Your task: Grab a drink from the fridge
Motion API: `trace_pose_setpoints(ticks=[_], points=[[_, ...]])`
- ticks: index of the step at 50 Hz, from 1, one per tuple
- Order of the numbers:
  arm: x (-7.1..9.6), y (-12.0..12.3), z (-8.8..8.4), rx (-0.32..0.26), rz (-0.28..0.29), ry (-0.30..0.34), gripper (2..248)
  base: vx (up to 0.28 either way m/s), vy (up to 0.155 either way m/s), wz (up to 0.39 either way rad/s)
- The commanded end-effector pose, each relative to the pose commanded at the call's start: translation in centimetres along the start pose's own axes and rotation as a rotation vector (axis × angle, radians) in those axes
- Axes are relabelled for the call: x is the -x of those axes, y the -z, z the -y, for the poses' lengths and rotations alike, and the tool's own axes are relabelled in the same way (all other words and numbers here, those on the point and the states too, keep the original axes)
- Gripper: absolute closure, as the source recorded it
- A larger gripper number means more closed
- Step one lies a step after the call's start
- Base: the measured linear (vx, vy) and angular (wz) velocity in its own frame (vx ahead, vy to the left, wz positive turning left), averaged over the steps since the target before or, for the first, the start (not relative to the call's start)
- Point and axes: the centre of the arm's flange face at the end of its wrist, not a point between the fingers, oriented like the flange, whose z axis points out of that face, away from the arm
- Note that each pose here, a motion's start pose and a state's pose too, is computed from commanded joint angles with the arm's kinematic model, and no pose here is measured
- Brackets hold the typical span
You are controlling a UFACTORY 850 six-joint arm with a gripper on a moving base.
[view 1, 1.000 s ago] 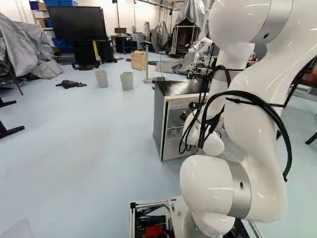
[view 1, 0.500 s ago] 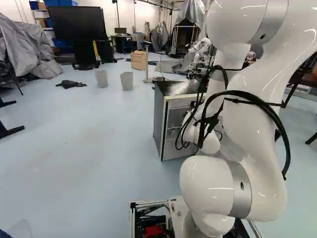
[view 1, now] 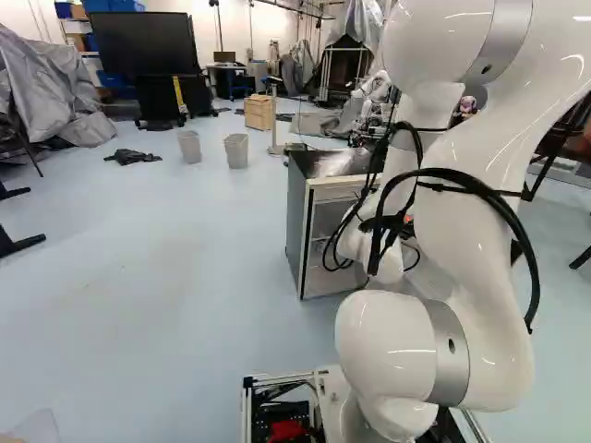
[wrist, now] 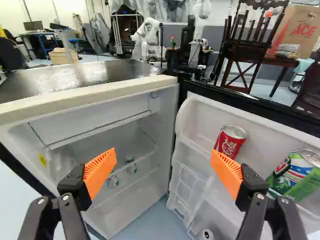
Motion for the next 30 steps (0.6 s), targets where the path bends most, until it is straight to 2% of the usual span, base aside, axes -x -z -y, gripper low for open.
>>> trace_pose_setpoints(ticks=[30], points=[[0.0, 0.0, -1.8, 0.206, -0.001, -0.027, 3, 0.000, 0.000, 0.000]])
